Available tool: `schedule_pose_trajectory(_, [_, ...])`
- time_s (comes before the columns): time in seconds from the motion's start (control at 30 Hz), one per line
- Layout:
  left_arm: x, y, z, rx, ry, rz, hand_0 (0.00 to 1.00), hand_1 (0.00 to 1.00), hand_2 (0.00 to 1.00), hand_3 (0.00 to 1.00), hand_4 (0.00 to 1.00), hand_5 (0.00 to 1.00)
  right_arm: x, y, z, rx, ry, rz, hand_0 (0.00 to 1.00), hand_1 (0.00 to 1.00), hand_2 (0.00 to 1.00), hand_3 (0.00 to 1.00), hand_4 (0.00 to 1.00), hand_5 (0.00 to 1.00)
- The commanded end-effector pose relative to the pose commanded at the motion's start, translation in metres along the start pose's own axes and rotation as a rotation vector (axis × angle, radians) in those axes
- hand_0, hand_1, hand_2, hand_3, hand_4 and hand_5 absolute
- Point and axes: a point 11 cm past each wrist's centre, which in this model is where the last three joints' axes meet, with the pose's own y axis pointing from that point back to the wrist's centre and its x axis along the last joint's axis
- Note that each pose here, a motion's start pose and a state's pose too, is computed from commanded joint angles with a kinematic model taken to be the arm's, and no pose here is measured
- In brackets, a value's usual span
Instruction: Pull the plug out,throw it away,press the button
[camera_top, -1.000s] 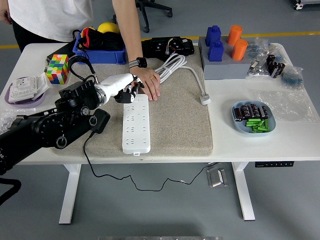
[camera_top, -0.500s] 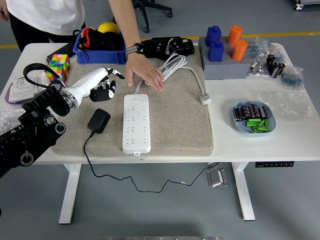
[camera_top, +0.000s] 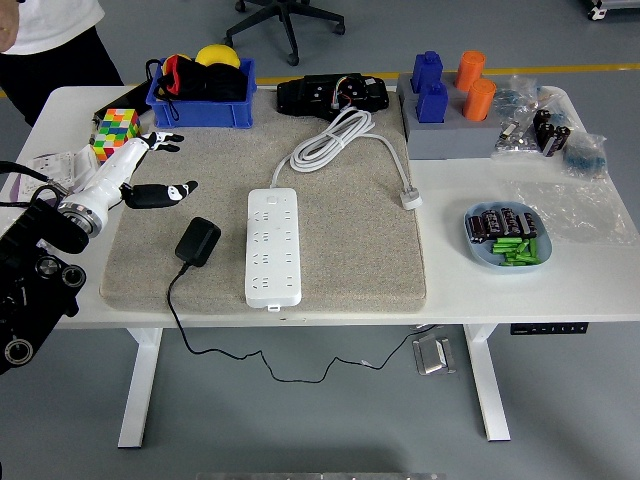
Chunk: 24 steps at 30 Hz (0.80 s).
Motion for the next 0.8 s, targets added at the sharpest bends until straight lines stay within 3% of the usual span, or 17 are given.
schedule_pose_trajectory(0.27, [0.01,0.006,-0.007,0.019,0.041,0.039,0.9,0.901,0.849,0.888,0.775,0.28,0.001,0.0,0.001,-0.006,0.009,0.002,0.767,0.729,0.724,0.713,0.883,0.658])
schedule_pose_trajectory(0.8, [0.004,0.011,-0.008,0.025,0.062,0.03,0.894,0.867,0.826,0.892,0.779,0.271,-0.004,-0.001,0.005,-0.011,0.006,-0.005,0.767,0.729,0.724,0.713,0.883,0.658])
